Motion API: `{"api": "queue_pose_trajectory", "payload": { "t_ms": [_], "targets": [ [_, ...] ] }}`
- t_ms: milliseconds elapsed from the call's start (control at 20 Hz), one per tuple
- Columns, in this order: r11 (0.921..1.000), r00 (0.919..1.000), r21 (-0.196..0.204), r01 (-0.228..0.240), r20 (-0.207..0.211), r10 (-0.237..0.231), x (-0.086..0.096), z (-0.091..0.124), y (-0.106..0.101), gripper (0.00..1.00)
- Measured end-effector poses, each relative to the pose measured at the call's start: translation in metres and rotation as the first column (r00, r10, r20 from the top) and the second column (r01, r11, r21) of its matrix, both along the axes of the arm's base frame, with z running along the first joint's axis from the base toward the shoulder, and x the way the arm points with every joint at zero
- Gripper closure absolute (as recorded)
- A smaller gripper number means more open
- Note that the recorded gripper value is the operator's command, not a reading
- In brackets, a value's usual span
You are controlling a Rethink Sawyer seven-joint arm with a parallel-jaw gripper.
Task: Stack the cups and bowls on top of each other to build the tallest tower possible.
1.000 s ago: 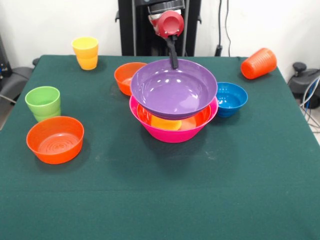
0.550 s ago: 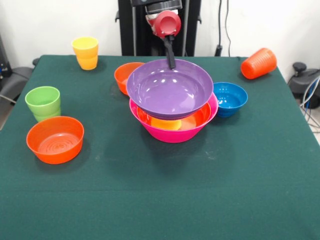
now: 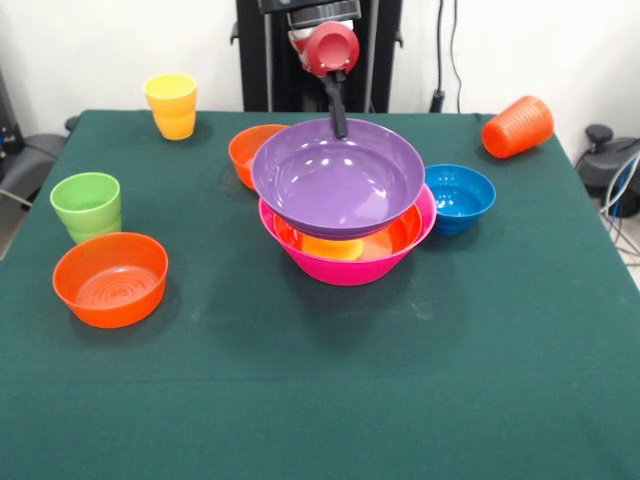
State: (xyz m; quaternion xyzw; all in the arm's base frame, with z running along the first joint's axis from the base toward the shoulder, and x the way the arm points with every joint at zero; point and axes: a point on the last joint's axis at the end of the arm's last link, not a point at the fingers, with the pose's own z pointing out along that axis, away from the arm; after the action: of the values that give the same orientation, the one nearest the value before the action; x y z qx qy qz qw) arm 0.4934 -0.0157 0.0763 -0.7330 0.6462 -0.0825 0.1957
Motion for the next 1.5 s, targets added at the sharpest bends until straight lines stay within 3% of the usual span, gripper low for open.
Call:
{"api": "queue_pose_trajectory", "payload": {
  "t_ms": [1100, 1500],
  "targets": [
    [1.0000, 1.0000, -0.001, 0.003, -0.001, -0.003, 0.000, 0.000, -0.001, 1.00],
    [0.9996, 0.9996, 0.003, 0.027, -0.005, -0.027, -0.004, 0.000, -0.013, 1.00]
  ]
}}
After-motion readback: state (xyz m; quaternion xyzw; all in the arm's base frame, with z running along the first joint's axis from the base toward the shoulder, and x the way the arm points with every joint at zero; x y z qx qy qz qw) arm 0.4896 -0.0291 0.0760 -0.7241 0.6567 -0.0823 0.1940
